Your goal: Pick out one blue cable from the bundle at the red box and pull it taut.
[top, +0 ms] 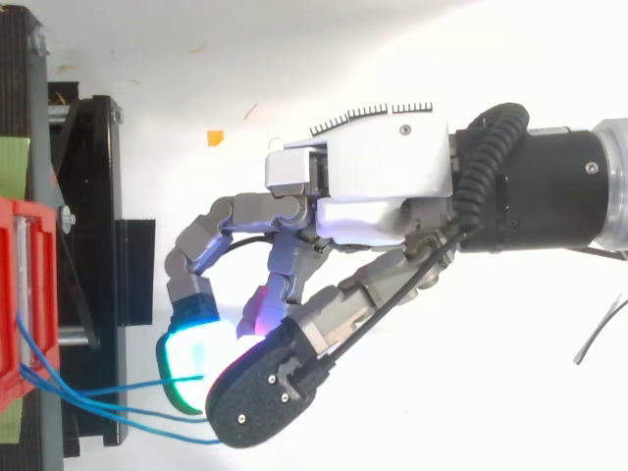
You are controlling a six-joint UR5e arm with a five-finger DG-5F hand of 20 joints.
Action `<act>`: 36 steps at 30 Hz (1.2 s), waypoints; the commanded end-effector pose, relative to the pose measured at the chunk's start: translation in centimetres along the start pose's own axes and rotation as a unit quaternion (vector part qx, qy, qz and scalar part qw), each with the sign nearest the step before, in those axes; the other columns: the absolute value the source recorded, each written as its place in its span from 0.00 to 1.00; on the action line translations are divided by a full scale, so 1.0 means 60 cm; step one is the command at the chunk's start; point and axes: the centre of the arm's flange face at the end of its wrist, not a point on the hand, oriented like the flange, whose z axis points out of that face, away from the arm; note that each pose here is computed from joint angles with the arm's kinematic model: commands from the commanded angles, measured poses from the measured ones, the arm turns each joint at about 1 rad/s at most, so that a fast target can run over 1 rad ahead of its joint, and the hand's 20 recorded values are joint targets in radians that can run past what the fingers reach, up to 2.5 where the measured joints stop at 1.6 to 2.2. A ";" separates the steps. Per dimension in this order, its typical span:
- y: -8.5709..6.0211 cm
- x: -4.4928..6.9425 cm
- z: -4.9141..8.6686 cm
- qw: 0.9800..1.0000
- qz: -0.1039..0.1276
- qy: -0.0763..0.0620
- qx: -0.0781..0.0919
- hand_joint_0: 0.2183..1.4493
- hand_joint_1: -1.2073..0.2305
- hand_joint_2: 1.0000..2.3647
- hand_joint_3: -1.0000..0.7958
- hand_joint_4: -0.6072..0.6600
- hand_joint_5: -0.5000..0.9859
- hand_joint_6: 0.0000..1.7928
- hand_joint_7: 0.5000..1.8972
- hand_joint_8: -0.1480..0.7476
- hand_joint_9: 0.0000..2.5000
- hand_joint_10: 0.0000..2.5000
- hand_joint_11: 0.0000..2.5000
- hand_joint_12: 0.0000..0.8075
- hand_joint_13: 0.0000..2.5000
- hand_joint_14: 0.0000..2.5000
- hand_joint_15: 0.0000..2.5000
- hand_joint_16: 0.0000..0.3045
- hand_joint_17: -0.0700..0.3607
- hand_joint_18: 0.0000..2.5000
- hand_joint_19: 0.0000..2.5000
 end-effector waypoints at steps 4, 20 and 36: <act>0.000 0.000 0.000 1.000 0.000 0.000 0.000 0.31 0.28 0.02 0.44 0.37 0.30 0.51 0.43 0.48 0.55 0.01 0.32 0.41 0.40 0.01 0.21 0.16 0.41 0.32 0.29; 0.000 0.000 0.000 1.000 0.000 0.000 0.000 0.31 0.28 0.00 0.48 0.32 0.32 0.50 0.39 0.54 0.51 0.01 0.17 0.47 0.37 0.00 0.11 0.19 0.47 0.36 0.23; 0.001 0.002 -0.001 0.999 -0.038 0.000 0.000 0.30 0.32 0.00 0.45 0.35 0.32 0.50 0.40 0.54 0.46 0.01 0.17 0.48 0.32 0.00 0.12 0.20 0.48 0.31 0.24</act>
